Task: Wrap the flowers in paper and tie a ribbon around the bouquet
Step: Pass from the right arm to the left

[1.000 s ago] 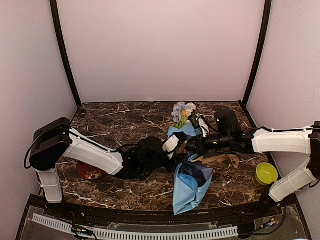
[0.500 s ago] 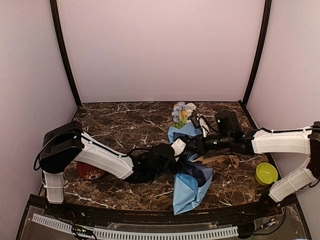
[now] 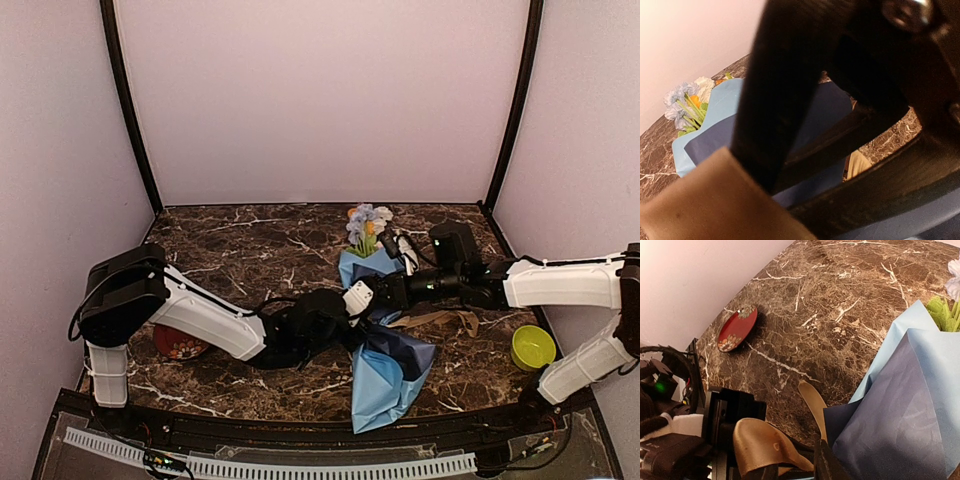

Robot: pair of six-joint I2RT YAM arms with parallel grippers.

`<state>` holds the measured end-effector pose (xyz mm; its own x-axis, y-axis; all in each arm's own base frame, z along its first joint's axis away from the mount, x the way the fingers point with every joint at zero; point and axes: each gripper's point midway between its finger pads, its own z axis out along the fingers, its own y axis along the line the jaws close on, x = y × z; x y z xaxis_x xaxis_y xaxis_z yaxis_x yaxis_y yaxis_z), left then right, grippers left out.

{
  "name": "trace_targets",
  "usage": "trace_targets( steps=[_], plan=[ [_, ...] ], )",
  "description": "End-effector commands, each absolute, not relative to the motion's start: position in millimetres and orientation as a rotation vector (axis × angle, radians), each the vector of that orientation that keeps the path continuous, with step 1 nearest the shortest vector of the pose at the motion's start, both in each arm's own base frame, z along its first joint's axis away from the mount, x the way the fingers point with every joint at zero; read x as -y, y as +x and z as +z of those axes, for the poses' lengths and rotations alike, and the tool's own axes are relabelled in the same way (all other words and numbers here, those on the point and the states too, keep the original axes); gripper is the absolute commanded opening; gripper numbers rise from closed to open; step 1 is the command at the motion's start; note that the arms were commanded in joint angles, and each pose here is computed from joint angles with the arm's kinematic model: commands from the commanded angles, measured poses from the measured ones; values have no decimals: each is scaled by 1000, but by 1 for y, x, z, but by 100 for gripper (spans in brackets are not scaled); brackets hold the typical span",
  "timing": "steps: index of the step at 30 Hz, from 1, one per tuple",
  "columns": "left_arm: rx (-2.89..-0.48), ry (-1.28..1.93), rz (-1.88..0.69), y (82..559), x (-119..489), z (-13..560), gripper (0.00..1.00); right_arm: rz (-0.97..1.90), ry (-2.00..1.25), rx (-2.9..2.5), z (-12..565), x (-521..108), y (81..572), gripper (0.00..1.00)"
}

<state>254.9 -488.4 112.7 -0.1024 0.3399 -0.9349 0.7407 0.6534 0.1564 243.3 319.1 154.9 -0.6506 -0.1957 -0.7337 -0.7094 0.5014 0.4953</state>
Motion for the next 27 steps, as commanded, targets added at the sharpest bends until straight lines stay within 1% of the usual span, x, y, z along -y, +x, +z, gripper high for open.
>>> trace_targets(
  steps=[1,3,4,6,8,10,12,14,16,17,18,22,27],
  plan=[
    [-1652,889,-500,248,490,126,0,1018,-762,-2132,170,-315,247,32],
    [-1655,901,-513,245,490,124,0,902,-735,-2166,179,-299,255,44],
    [-1656,906,-521,244,490,123,0,824,-698,-2177,185,-288,262,47],
    [-1662,914,-534,243,490,121,0,631,-580,-2219,193,-256,277,51],
    [-1666,917,-536,243,489,119,0,407,-394,-2277,193,-212,289,55],
    [-1665,919,-532,243,488,118,0,188,-133,-2326,186,-158,296,59],
    [-1662,919,-532,243,488,119,0,47,112,-2345,172,-113,292,68],
    [-1659,921,-536,242,487,118,0,11,283,-2361,148,-87,283,76],
    [-1657,924,-540,241,488,118,0,75,364,-2380,125,-82,276,79],
    [-1657,925,-541,241,488,117,0,112,422,-2383,114,-80,273,83],
    [-1656,926,-541,241,487,117,0,124,504,-2388,103,-74,269,85],
    [-1650,924,-545,240,486,120,0,52,726,-2357,84,-44,256,83],
    [-1647,926,-551,239,486,118,0,101,746,-2368,60,-45,250,79]
  ],
)
